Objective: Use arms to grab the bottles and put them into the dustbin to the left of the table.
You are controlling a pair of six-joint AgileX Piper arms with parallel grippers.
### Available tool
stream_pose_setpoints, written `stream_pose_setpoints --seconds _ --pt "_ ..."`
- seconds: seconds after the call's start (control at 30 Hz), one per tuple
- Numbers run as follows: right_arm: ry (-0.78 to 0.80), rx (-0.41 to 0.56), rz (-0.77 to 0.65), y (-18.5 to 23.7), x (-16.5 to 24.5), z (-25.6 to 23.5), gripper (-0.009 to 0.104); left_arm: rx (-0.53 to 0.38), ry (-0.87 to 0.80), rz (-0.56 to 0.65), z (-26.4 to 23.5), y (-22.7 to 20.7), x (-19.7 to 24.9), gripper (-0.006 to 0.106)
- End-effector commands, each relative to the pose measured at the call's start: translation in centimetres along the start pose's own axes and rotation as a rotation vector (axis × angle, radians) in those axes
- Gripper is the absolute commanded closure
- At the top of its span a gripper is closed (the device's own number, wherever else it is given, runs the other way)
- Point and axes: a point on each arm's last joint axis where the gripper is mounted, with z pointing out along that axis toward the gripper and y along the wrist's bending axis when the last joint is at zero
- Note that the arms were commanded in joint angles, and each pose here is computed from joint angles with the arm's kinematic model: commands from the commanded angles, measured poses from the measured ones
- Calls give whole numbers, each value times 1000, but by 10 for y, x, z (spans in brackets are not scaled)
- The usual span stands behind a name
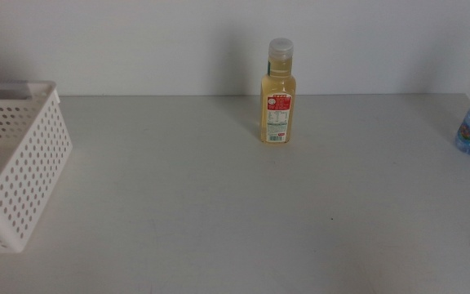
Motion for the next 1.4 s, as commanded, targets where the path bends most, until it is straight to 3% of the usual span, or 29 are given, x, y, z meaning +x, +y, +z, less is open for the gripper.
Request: stream_pose_setpoints --seconds 0.0,0.47,0.8,0.93,1.07,1.37 --pt "-104 -3 -17 1 -11 -3 1 -22 -74 -10 -17 9 -5 102" --pt "-104 -3 -17 1 -11 -3 1 -155 129 16 74 47 -6 102" --pt "-104 -3 -17 1 -11 -3 1 -124 222 7 121 52 -1 91" --pt "-104 -3 -17 1 -11 -3 1 -101 245 -2 136 52 1 80" --pt "-104 -3 -17 1 -11 -3 1 -86 257 -8 145 52 2 62" --pt "-104 -3 -17 1 -11 -3 1 -93 244 -5 147 53 1 7"
